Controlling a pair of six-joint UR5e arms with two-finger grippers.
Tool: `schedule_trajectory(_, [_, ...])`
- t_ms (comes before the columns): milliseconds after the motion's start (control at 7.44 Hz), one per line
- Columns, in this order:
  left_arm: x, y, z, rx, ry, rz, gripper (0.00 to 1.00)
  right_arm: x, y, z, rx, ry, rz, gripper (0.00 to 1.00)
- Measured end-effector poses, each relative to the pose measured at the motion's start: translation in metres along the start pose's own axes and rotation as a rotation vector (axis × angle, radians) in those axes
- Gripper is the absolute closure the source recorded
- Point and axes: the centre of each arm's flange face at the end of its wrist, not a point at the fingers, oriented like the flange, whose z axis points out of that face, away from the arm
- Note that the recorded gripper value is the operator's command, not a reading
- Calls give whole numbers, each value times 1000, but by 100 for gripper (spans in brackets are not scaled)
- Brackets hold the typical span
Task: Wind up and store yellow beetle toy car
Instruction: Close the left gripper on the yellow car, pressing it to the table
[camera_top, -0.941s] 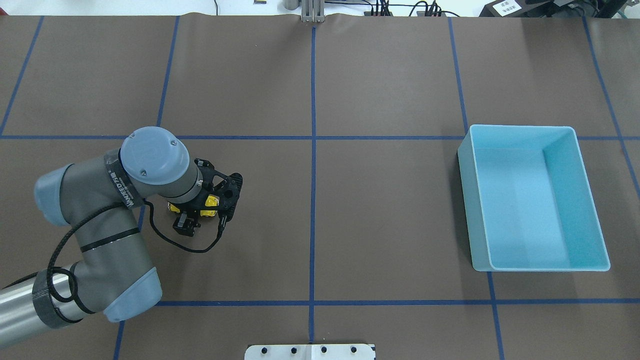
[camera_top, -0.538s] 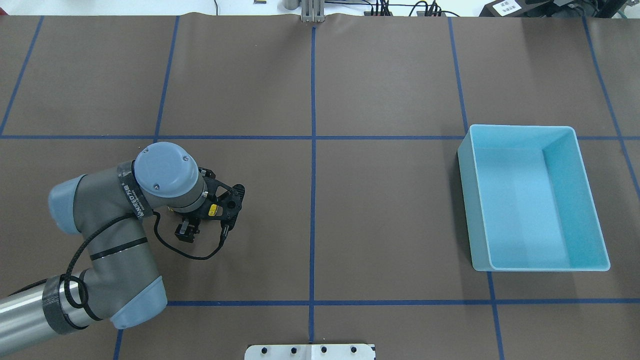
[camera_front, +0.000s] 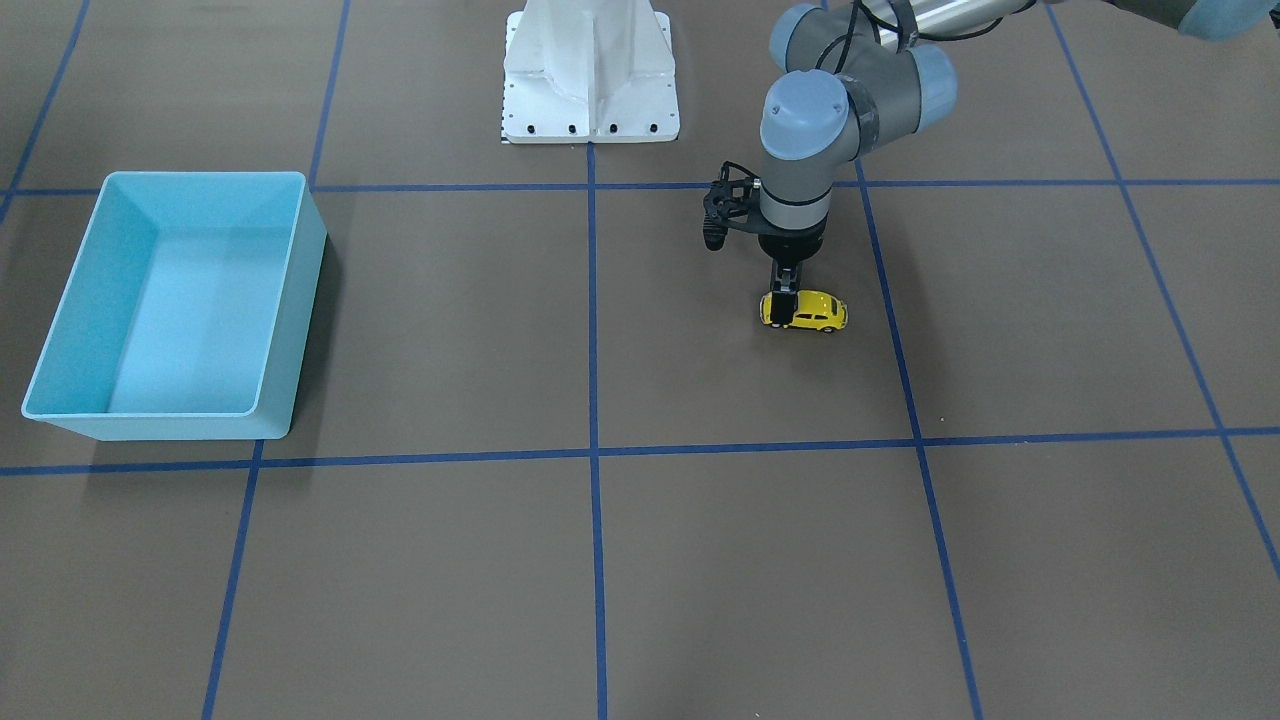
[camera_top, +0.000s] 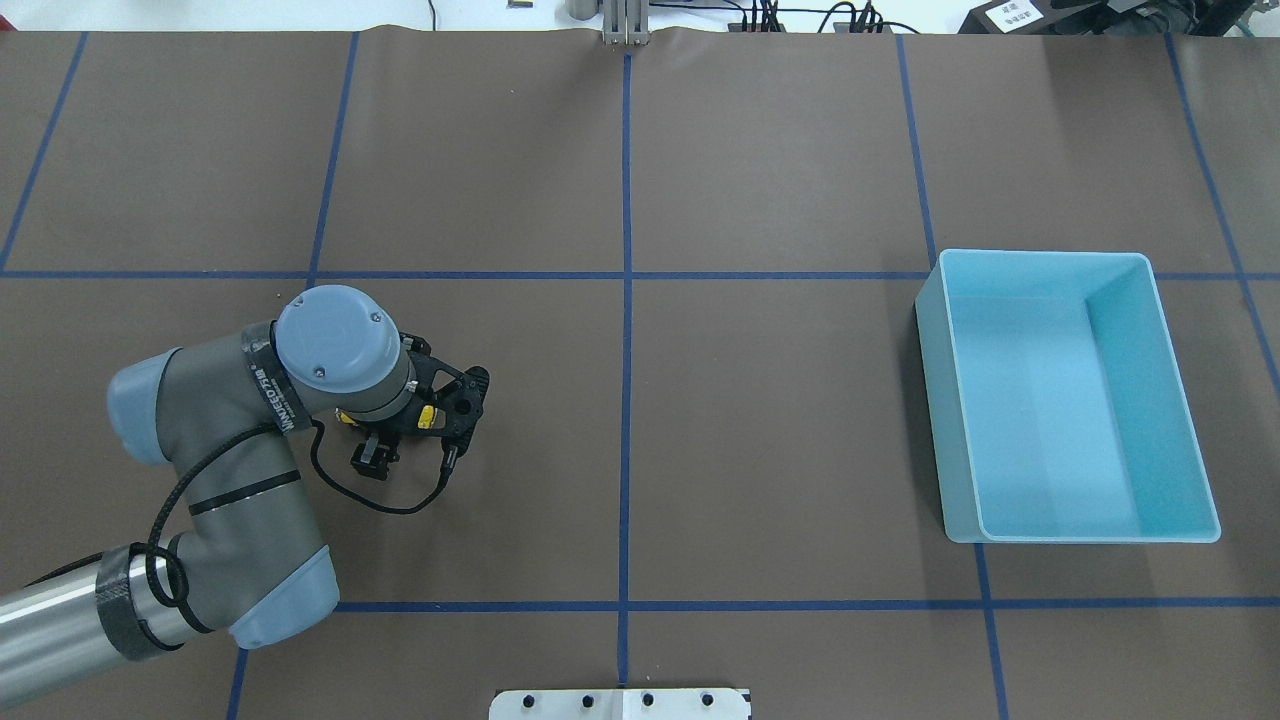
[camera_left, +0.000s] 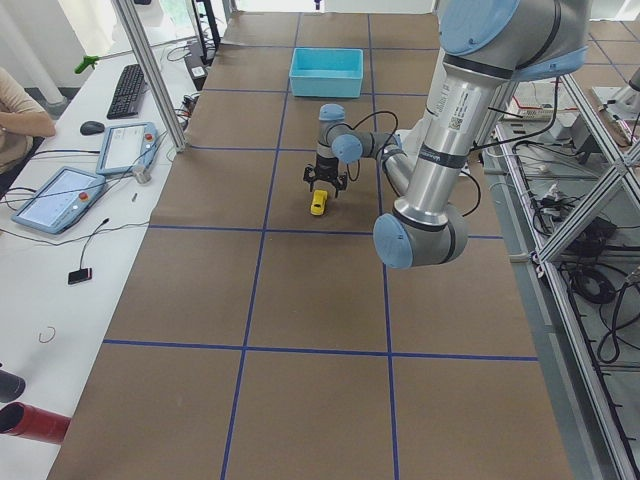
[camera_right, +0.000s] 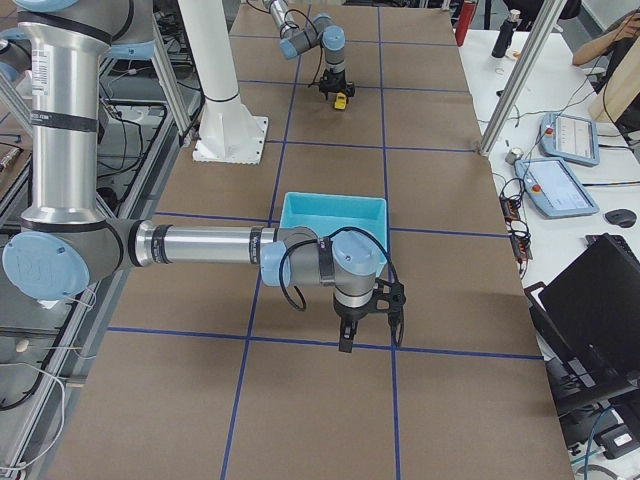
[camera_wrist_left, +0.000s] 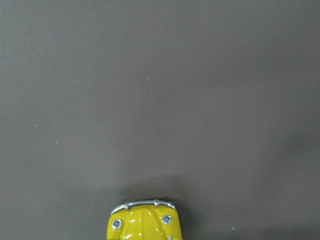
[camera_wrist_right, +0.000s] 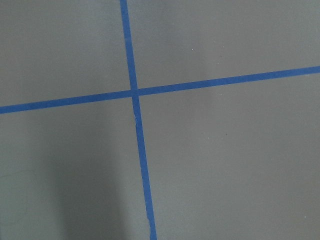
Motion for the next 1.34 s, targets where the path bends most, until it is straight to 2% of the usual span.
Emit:
schedule_trajectory(672, [-17, 6, 9, 0, -21, -37, 0, -1, -1, 0, 1, 0, -2, 1])
schedule_trajectory(1076, [-15, 1, 9, 29, 21, -59, 0, 0, -1, 0, 0, 1, -2, 1])
schedule_trajectory(1345, [-14, 1, 10, 27, 26, -39, 0, 0, 0, 0, -1, 1, -1, 1])
